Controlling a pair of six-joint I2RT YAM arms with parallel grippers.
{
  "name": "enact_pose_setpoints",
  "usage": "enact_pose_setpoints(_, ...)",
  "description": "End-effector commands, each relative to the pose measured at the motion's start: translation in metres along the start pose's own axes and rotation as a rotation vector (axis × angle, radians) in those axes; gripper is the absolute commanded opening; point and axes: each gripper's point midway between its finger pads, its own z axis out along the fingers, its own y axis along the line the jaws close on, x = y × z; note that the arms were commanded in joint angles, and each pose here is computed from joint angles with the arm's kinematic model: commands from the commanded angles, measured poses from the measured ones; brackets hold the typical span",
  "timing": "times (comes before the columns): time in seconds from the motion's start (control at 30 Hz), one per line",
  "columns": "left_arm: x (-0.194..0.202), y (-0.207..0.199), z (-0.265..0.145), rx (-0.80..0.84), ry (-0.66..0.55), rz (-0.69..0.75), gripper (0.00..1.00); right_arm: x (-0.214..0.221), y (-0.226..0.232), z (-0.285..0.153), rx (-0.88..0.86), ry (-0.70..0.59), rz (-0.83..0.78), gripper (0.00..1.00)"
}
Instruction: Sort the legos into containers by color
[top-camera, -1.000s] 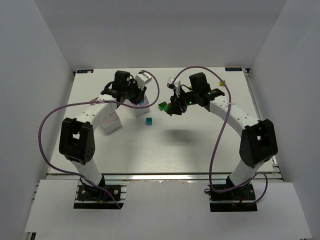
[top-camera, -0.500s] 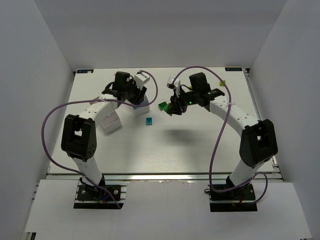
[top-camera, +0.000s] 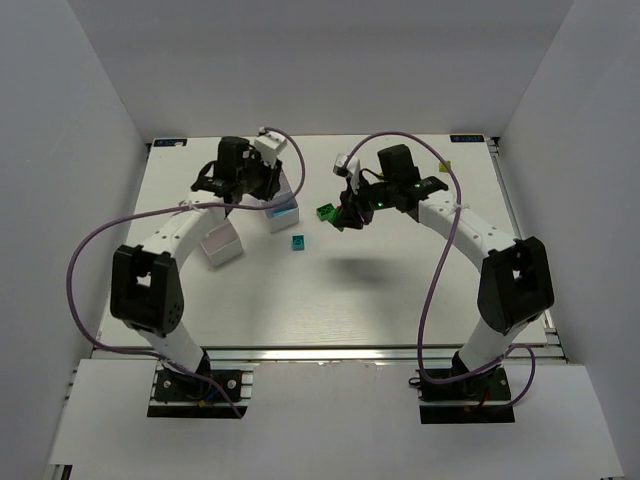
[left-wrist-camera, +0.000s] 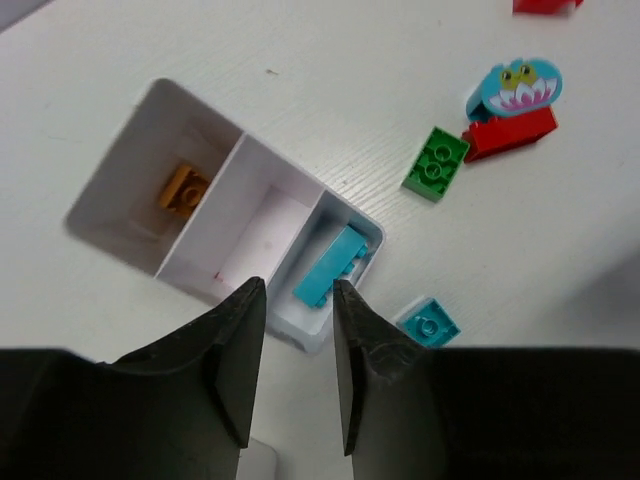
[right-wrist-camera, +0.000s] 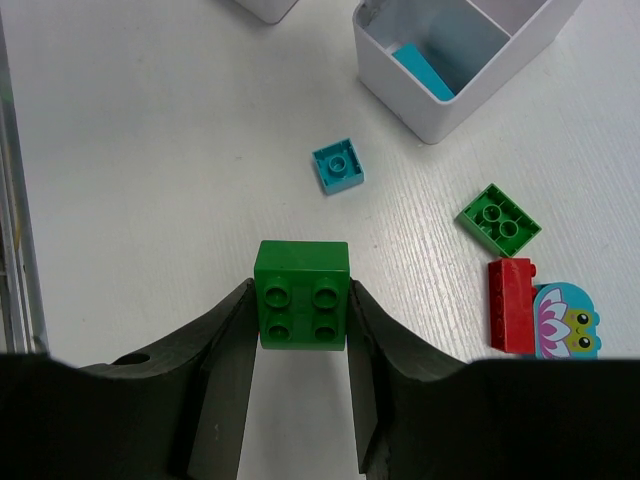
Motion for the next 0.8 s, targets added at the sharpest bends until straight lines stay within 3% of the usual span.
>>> enact_pose_setpoints(0.0, -0.051, 0.023, -0.063, -0.15, -0.177, -0.14, 0.42, -0.022, -0.01, -0.001, 0.013, -0.048, -0.016, 0.0)
enact_pose_setpoints(0.1, -0.038, 0.035, -0.085, -0.246, -0.19, -0.298, 0.3, -0.031, -0.015, 0.003, 0.027, -0.073, -0.026, 0.0)
enact_pose_setpoints(0.17, -0.031, 0.036, -0.107, -0.271, -0.218, -0.353, 0.38, -0.038, -0.018, 0.006, 0.04, -0.088, -0.041, 0.0)
enact_pose_setpoints(0.2, -0.028, 0.037, -0.114, -0.286, -0.226, -0.399, 0.47, -0.04, -0.021, 0.008, 0.059, -0.093, -0.038, 0.0)
enact_pose_setpoints(0.23, -0.033, 0.036, -0.13, -0.308, -0.264, -0.419, 0.68, -0.048, -0.026, 0.009, 0.079, -0.12, -0.059, 0.0)
enact_pose_setpoints(0.37, -0.013, 0.034, -0.158, -0.376, -0.279, -0.533, 0.86, -0.07, -0.032, 0.021, 0.135, -0.192, -0.08, 0.0)
enact_pose_setpoints(0.63, 0.004, 0.027, -0.196, -0.449, -0.321, -0.681, 0.92, -0.122, -0.076, 0.052, 0.378, -0.448, 0.067, 0.0)
enact_pose_setpoints(0.77, 0.015, 0.025, -0.212, -0.488, -0.314, -0.705, 0.95, -0.14, -0.075, 0.073, 0.401, -0.562, 0.02, 0.0)
